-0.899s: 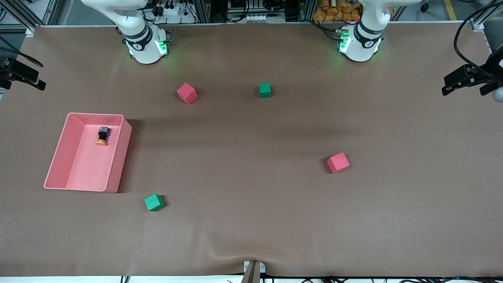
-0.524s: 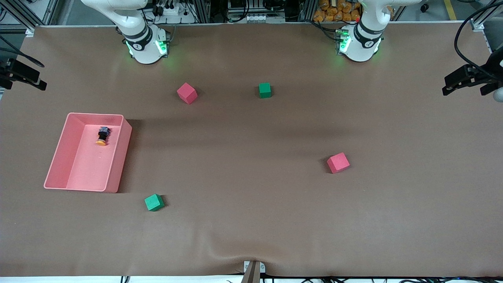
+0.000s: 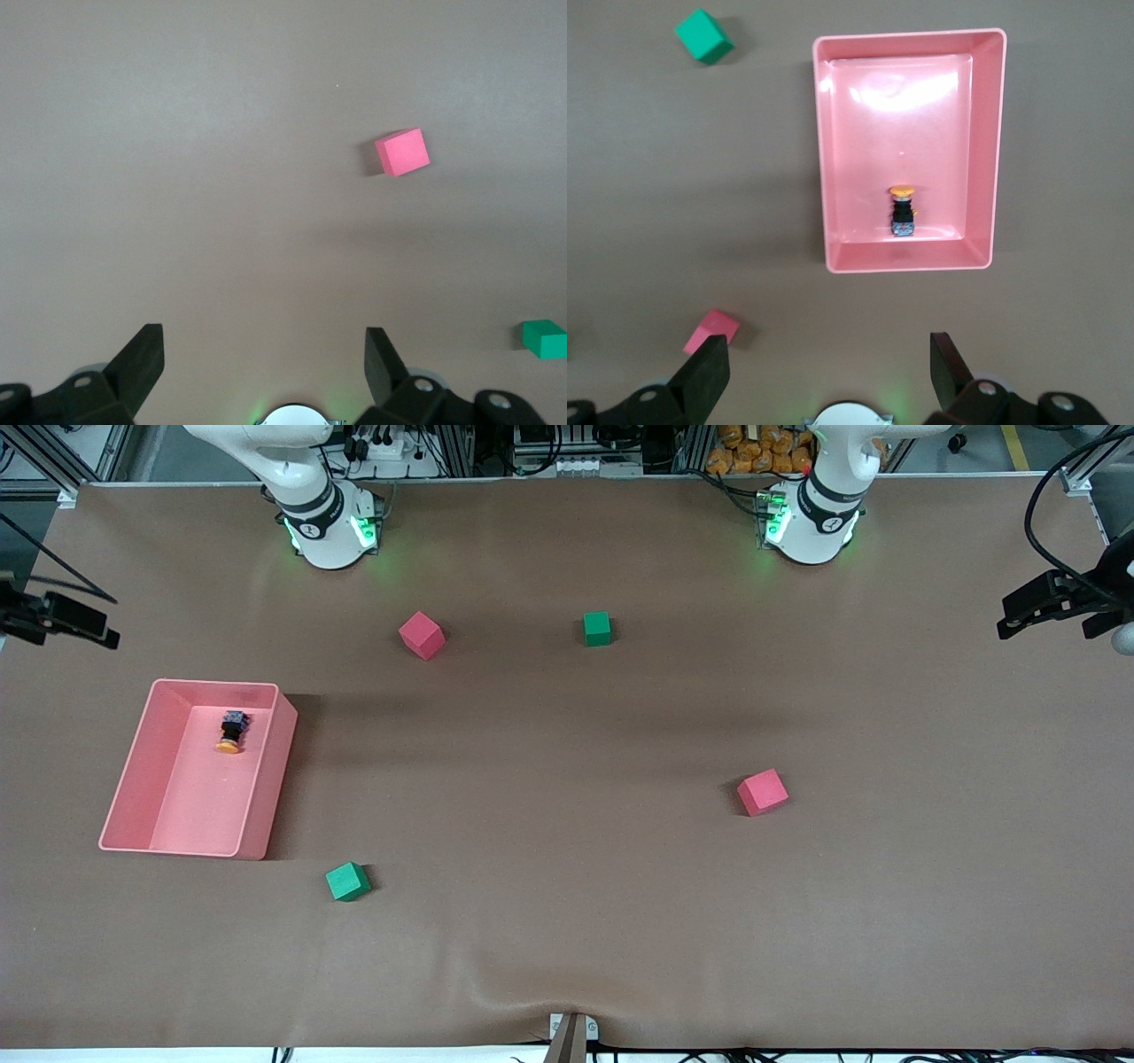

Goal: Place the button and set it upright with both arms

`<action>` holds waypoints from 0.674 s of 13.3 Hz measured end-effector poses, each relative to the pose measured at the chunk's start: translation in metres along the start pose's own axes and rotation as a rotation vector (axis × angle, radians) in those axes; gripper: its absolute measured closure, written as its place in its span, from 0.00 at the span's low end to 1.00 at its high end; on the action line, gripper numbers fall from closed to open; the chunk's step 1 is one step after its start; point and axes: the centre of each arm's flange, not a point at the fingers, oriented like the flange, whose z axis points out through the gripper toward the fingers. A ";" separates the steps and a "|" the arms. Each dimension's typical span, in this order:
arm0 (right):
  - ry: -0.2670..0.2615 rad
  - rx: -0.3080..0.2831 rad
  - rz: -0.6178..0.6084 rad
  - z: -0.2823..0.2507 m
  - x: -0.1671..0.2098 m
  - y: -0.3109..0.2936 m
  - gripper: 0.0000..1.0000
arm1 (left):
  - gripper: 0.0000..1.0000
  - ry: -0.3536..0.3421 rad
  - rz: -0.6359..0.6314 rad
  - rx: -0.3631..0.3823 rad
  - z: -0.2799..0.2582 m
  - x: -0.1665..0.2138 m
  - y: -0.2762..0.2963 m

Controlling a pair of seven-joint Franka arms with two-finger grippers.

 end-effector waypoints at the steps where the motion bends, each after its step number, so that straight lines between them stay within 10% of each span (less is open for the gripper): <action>1: -0.001 -0.010 0.007 0.022 0.007 0.008 0.00 | 0.00 0.000 0.000 0.000 0.000 0.000 0.000; 9: -0.045 -0.061 -0.003 0.230 0.054 0.066 0.00 | 0.00 -0.001 -0.002 0.000 0.000 0.000 -0.001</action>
